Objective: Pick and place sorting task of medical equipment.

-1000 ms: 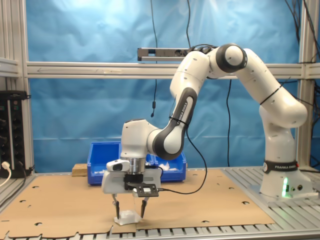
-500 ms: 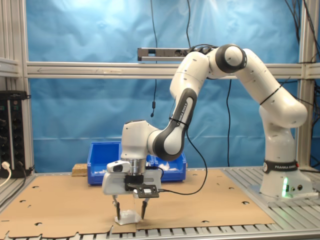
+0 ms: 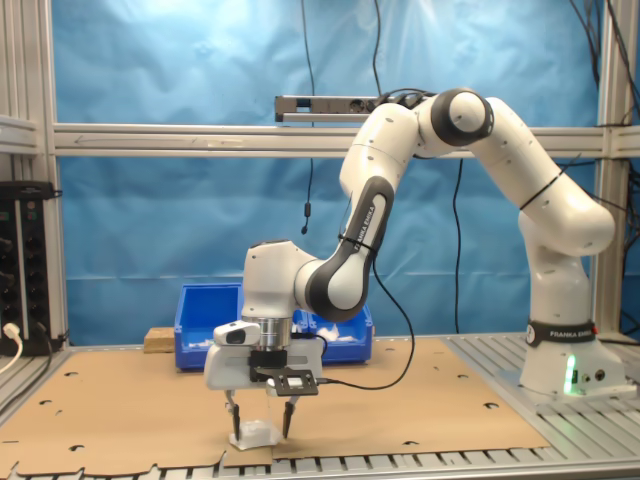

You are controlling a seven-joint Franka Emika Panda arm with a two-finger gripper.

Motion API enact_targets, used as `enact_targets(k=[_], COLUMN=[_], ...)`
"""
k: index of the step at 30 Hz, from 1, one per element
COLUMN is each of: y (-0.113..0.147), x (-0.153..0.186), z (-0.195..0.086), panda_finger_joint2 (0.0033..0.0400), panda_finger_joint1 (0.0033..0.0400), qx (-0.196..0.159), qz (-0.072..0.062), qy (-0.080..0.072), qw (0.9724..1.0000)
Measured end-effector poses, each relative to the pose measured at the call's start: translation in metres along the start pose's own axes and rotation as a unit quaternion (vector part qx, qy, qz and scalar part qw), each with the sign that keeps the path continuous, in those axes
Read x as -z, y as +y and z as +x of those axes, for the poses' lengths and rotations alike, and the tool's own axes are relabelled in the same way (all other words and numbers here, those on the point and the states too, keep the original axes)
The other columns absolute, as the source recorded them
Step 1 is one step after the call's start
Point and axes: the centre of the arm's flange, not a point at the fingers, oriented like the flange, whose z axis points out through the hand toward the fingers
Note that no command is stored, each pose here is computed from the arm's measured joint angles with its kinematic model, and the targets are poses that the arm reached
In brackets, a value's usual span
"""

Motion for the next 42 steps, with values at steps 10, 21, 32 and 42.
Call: enact_targets(k=[10, 21, 32, 42], y=[0.0000, 0.0000, 0.0002, 0.0023], x=[0.0000, 0.0000, 0.0008, 0.0040], z=[0.0000, 0.0000, 0.0009, 0.0035], panda_finger_joint2=[0.0400, 0.0400, 0.0193, 0.0071], panda_finger_joint1=[0.0400, 0.0400, 0.0193, 0.0071], qx=[0.000, 0.000, 0.000, 0.001], qz=[0.000, 0.000, -0.001, -0.004], qy=[0.000, 0.000, 0.001, 0.005], qw=[1.0000, 1.0000, 1.0000, 1.0000])
